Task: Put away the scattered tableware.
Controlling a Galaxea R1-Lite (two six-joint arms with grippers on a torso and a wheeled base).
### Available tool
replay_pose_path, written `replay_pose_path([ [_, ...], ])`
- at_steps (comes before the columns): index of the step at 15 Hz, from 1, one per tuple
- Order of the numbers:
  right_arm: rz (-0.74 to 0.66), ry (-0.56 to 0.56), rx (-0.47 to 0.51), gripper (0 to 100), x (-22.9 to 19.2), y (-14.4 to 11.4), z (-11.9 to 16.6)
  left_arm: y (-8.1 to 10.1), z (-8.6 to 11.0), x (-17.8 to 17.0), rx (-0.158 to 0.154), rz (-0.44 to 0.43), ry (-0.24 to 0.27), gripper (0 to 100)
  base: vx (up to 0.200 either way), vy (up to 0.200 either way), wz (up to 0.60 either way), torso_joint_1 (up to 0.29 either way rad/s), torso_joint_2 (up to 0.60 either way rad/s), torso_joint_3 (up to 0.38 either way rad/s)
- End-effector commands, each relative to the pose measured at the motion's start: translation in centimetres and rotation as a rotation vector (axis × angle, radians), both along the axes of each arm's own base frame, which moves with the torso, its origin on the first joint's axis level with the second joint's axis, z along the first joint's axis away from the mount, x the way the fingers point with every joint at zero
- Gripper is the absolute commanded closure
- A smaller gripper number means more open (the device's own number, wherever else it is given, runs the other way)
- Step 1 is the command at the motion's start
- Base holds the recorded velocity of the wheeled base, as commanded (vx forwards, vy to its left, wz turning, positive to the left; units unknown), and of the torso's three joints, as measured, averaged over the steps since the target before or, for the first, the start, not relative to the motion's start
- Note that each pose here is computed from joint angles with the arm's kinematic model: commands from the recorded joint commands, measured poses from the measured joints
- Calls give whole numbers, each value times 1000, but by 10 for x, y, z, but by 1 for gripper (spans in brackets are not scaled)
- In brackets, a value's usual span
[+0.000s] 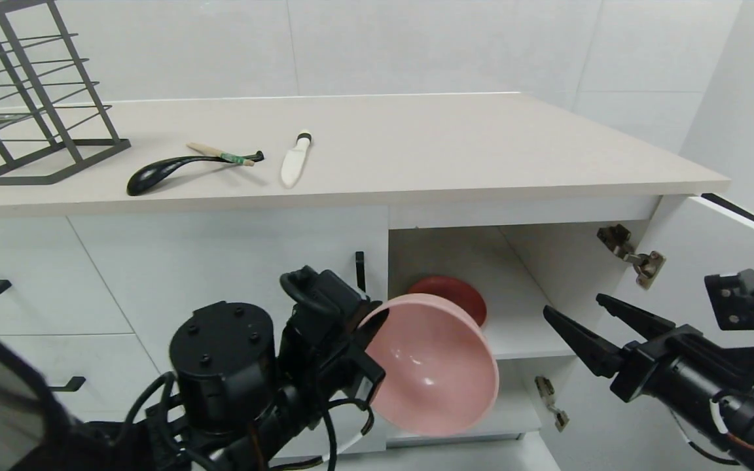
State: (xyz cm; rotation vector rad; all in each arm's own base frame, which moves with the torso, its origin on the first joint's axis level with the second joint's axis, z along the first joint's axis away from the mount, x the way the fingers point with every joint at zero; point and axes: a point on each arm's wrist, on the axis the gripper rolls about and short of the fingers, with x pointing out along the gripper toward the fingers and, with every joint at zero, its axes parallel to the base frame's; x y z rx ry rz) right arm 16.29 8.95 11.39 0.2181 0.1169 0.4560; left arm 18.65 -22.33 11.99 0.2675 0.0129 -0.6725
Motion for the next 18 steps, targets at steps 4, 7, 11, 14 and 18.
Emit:
replay_pose_path([
  [4, -1, -6, 5, 0, -1, -1, 1, -47, -33, 32, -27, 38, -45, 100, 0, 0, 0, 0, 0, 0],
  [7, 0, -8, 6, 0, -1, 0, 2, -66, -30, 46, -54, 98, -96, 100, 0, 0, 0, 0, 0, 0],
  [11, 2, -1, 2, 0, -1, 0, 0, -92, -25, 47, -102, 110, -149, 100, 0, 0, 0, 0, 0, 0],
  [14, 17, 50, -27, 0, 2, 5, -9, -102, -13, 44, -182, 84, -196, 100, 0, 0, 0, 0, 0, 0],
  [18, -70, 60, -46, 0, 30, -1, -17, -104, -10, 45, -221, 90, -222, 100, 0, 0, 0, 0, 0, 0],
])
